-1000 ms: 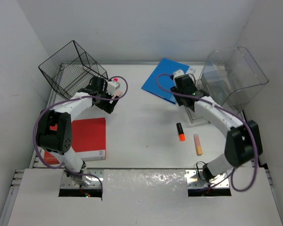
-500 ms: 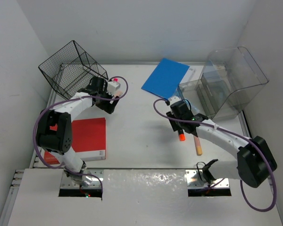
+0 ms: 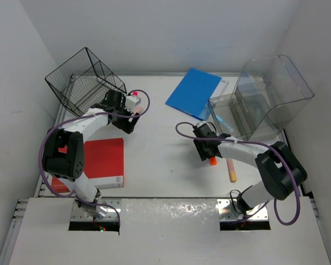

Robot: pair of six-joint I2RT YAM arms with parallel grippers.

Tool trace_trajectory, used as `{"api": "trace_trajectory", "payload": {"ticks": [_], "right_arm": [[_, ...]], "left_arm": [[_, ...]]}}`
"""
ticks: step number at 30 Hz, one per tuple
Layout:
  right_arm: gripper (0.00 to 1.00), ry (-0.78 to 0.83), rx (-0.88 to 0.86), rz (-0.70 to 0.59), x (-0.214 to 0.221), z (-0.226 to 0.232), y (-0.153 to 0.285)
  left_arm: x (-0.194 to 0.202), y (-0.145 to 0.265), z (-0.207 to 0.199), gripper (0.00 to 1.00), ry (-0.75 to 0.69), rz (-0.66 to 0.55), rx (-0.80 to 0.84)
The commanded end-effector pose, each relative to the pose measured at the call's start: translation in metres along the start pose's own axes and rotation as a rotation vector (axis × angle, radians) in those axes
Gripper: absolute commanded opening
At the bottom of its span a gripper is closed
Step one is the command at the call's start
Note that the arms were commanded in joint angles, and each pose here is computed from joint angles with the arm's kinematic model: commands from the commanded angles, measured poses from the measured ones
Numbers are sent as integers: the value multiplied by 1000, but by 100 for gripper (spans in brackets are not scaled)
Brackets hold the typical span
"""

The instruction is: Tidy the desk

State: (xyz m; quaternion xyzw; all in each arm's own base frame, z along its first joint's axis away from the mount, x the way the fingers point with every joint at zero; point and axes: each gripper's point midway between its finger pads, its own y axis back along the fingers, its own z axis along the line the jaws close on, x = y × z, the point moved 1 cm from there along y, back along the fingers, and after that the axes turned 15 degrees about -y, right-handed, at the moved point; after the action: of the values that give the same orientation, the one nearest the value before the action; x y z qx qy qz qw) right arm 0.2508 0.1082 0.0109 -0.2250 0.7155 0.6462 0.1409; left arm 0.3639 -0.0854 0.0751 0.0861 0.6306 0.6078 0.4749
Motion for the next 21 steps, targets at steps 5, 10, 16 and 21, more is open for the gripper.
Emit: {"api": "trace_trajectory", "payload": {"ticks": [5, 10, 16, 21], "right_arm": [[55, -59, 1, -2, 4, -1, -8], [52, -64, -155, 97, 28, 21, -13], [27, 4, -234, 171, 42, 32, -17], [0, 61, -287, 181, 37, 42, -14]], "left_arm": [[-9, 0, 3, 79, 8, -28, 3], [-9, 1, 4, 79, 8, -29, 2], [-10, 2, 4, 78, 5, -31, -3], [-9, 2, 4, 79, 4, -29, -2]]}}
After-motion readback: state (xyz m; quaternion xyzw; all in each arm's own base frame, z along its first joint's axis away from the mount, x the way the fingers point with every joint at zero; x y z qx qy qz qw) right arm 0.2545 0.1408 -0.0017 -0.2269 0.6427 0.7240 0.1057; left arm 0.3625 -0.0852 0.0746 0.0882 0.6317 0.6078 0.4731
